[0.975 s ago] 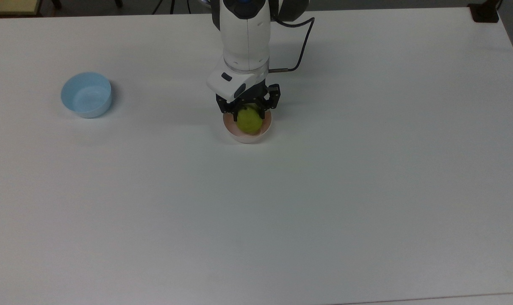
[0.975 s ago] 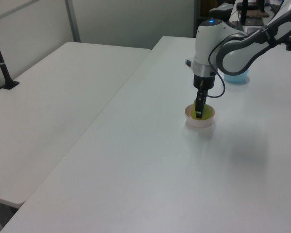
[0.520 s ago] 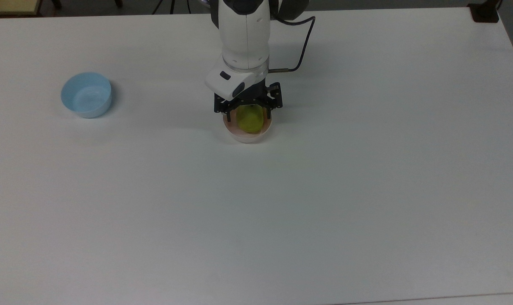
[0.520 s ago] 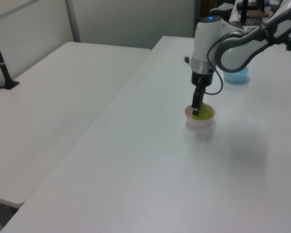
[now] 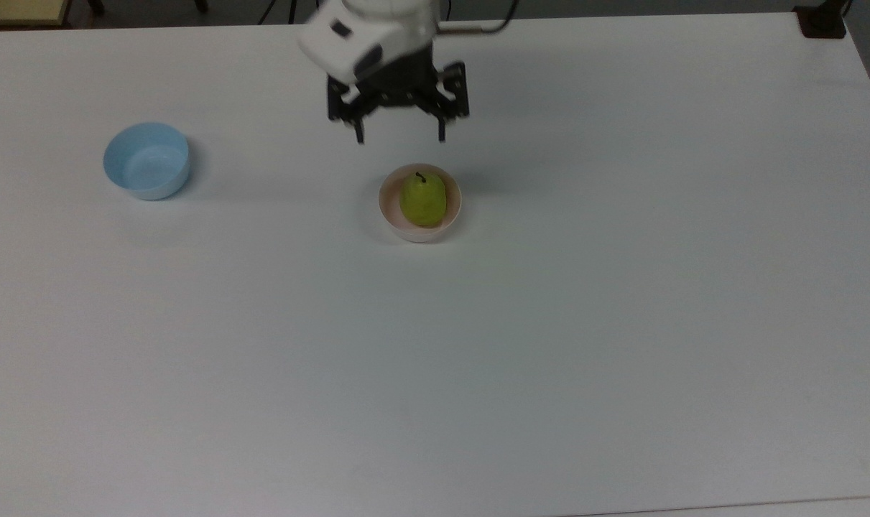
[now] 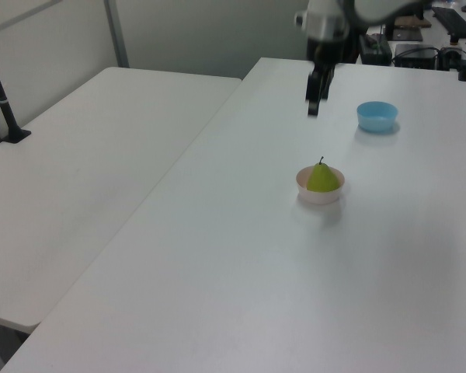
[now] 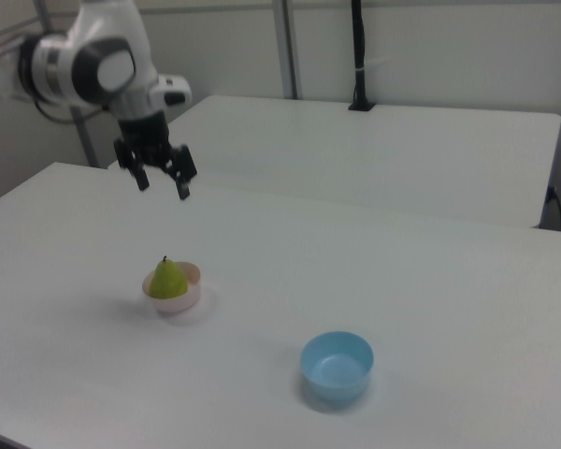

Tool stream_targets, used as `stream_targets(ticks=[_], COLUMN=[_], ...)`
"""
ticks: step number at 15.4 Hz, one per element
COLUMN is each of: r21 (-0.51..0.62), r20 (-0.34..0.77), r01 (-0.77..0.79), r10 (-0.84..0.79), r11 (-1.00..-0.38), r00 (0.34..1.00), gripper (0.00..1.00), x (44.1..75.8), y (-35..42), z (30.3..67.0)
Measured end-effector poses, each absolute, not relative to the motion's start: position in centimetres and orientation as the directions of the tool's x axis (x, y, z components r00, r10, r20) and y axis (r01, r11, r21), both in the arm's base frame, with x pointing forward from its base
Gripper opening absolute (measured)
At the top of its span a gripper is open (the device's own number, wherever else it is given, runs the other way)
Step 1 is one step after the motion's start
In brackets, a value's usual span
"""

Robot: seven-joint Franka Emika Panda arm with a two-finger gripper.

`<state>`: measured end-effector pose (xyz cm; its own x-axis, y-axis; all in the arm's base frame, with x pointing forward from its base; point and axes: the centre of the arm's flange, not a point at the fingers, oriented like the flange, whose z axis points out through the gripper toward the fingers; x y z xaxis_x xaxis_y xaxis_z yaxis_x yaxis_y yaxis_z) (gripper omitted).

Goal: Place the pear in the bowl

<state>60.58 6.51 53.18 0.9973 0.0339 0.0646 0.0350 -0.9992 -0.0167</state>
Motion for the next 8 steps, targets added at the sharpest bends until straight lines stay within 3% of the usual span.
stream_targets(ticks=[4, 8], r21=[-0.017, -0.014], r20=[0.032, 0.038], r01=[0.006, 0.049], r10=[0.005, 0.049], r11=[-1.000, -0.999], r00=[0.999, 0.998], gripper=[1.00, 1.00], x=[57.9, 57.2], y=[3.3, 1.7], z=[59.6, 60.8])
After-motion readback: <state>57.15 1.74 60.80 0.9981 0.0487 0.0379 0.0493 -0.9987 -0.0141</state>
